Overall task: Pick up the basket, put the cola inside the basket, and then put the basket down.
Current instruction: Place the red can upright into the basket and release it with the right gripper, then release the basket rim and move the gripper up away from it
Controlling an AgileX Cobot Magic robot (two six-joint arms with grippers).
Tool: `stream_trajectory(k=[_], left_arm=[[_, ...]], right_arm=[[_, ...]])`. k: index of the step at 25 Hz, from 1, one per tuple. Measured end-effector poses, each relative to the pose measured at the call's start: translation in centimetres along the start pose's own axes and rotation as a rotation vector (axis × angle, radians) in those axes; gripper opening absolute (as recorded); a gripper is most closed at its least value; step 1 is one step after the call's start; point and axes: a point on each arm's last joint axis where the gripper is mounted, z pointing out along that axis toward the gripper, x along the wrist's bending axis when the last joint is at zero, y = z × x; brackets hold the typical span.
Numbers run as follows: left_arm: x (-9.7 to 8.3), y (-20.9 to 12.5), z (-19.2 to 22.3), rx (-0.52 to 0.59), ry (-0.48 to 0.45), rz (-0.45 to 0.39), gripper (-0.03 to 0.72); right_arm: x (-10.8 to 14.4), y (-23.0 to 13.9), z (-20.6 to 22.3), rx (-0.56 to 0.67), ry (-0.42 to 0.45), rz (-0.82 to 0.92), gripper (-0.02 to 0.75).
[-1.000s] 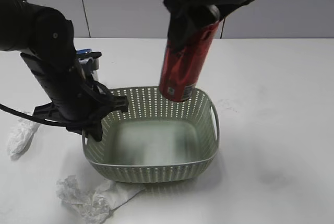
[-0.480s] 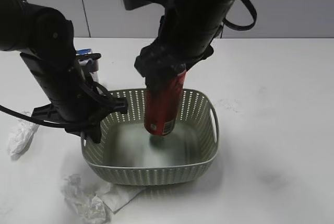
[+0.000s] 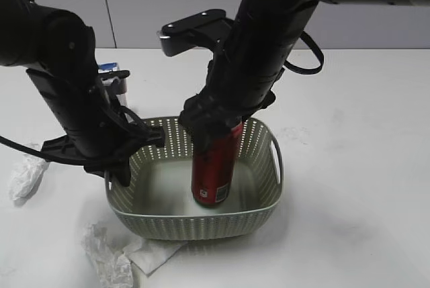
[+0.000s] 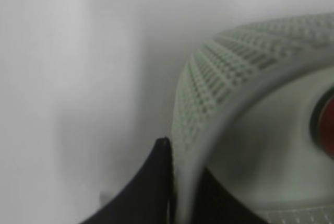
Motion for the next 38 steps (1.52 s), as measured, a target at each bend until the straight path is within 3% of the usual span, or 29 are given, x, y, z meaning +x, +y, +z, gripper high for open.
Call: stream_trajectory(k=[3,10,19,22,27,33,38], left_arm=[[0.0,0.0,0.0,0.001,-0.004,-0.004,-0.002],[-0.1,0.0,0.0,0.002,-0.006,-0.007,-0.002],[-0.1,-0.1,0.0,0.005,-0.006,-0.008,-0.002],[0.0,-0.2,0.0,0.019,-0.003,-0.012,-0.002],[0.0,-0.3,0.0,0.037,0.0,-0.017,-0.002],[0.0,-0.5,0.0,0.054,-0.002,-0.026,-0.002],[-0.2,-0.5,-0.2,0.067,-0.007,-0.032,-0.002]], right_arm=[[0.2,0.0,0.0,-0.001,0.027,0.013,0.617],[0.5,0.1,-1.6,-0.027,0.041,0.013,0.619],[0.0,2.2,-8.6,-0.144,0.041,0.01,0.619],[-2.4,2.7,-9.7,-0.173,0.017,0.064,0.619],[-9.0,1.7,-10.7,-0.167,-0.052,0.21,0.616],[-17.7,-1.9,-12.3,-0.115,-0.132,0.433,0.603],[-22.9,-5.2,-13.7,-0.102,-0.188,0.588,0.594]])
